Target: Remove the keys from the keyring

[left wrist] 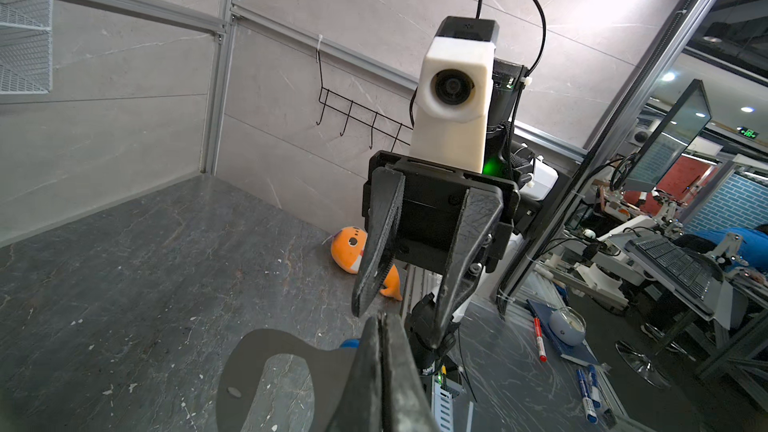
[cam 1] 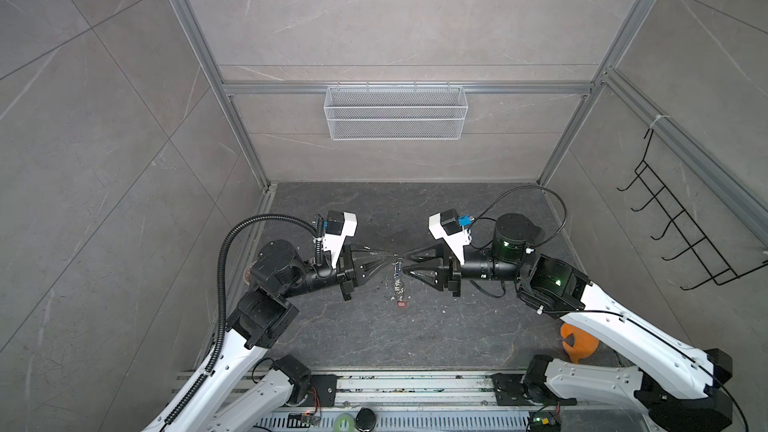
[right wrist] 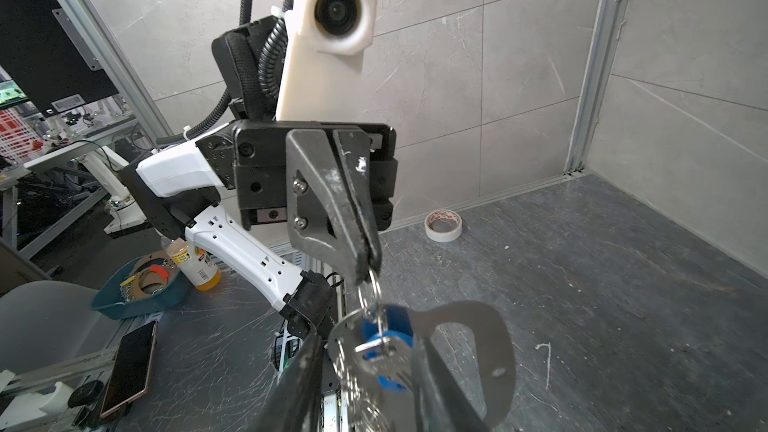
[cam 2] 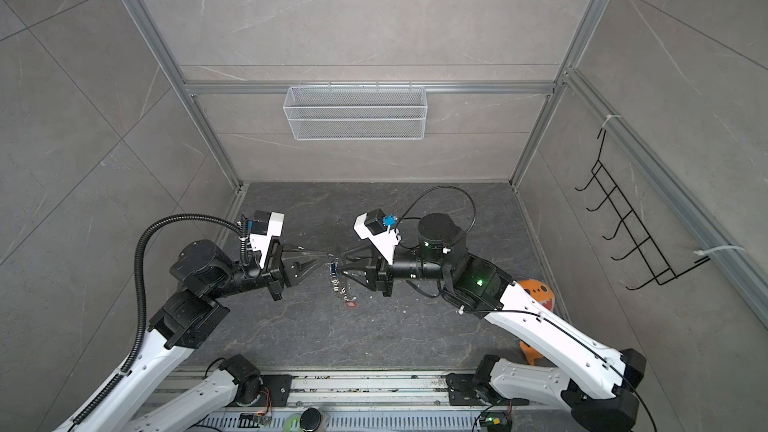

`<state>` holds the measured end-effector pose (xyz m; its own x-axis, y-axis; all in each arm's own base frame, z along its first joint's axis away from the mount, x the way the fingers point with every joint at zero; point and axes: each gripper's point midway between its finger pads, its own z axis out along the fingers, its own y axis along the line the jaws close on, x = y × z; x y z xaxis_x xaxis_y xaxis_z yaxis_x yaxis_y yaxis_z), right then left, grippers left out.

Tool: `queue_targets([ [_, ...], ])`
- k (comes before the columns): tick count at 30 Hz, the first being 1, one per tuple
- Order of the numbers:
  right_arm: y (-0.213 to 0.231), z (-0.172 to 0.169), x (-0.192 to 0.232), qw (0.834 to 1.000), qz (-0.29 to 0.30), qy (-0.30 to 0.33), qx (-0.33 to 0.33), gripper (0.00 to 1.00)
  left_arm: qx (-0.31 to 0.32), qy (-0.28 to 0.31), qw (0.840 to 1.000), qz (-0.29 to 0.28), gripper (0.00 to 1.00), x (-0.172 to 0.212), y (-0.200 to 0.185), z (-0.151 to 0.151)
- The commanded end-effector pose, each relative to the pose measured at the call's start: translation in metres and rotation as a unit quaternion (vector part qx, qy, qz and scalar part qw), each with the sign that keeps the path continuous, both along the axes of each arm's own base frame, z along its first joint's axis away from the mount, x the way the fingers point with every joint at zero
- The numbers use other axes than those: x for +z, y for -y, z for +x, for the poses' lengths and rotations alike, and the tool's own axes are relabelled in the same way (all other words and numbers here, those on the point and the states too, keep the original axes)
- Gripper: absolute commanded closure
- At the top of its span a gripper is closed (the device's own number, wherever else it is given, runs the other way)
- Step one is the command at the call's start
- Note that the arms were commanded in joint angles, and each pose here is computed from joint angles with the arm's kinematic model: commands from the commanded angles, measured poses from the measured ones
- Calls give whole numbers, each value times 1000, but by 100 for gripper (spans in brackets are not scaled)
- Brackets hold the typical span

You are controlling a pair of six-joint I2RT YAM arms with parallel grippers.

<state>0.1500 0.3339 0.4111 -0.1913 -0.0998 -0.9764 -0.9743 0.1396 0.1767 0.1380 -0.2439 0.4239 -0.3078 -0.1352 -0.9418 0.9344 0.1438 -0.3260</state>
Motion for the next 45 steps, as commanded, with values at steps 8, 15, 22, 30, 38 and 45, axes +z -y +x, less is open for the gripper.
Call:
queue_targets([
  [8,-3,7,4,1000,-3,21,-19,64,-20,33,999,-34,100,23,-3,-13],
  [15,-5,5,6,1000,0,26,-13,78,-14,32,999,-36,100,22,-4,-11],
  [22,-5,3,9,999,-1,34,-14,76,-16,30,999,-34,100,21,-2,-10],
  [30,-5,1,10,999,-5,39,-10,89,-10,29,999,-35,100,21,-3,-8],
  [38,-8,-3,5,999,-20,46,-1,100,7,21,998,-55,100,26,-4,0],
  [45,-20,-11,-9,997,-43,54,13,100,23,21,997,-68,100,30,-6,5],
])
